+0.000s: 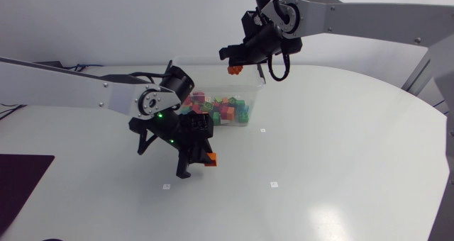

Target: Place the duplo bricks in the container

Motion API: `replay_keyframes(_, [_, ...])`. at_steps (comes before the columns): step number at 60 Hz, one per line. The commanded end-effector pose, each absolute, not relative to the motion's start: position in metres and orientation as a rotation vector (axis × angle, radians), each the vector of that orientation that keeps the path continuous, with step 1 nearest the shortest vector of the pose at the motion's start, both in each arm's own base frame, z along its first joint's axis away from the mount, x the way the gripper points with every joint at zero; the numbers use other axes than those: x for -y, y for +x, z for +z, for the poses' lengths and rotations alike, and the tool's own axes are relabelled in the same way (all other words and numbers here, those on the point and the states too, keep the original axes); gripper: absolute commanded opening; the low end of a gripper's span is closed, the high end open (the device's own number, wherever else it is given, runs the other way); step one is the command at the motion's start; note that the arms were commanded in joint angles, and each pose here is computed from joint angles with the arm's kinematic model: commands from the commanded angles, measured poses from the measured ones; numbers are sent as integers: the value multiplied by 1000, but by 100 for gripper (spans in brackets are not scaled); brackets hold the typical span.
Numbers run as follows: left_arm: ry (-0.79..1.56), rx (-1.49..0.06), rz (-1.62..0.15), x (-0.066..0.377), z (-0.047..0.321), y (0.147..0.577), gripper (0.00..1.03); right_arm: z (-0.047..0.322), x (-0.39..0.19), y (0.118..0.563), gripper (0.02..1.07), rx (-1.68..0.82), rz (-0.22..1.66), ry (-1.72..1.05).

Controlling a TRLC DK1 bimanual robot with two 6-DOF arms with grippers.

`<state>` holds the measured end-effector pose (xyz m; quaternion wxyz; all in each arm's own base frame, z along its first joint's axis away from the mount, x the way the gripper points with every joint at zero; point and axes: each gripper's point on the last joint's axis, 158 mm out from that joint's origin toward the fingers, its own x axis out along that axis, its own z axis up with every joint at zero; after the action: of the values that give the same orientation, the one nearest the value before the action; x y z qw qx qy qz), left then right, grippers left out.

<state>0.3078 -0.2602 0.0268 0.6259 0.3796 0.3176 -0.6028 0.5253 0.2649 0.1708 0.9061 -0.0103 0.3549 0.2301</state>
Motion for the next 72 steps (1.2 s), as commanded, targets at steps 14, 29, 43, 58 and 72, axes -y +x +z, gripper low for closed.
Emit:
replay_keyframes(14, [811,-581,-1248,239,98,333,27,166,-259,535,102,-734,450,-33])
replay_keyframes(29, [667,-443,-1079,238,153,383,28,185,-238,512,102,-690,426,-61])
replay_keyframes(43, [531,-351,-941,233,198,434,30,189,-213,483,102,-669,402,-89])
replay_keyframes(58, [453,-313,-850,225,221,474,30,174,-196,446,102,-684,404,-111])
replay_keyframes(72, [394,-291,-762,223,226,513,31,159,-189,413,102,-686,398,-163])
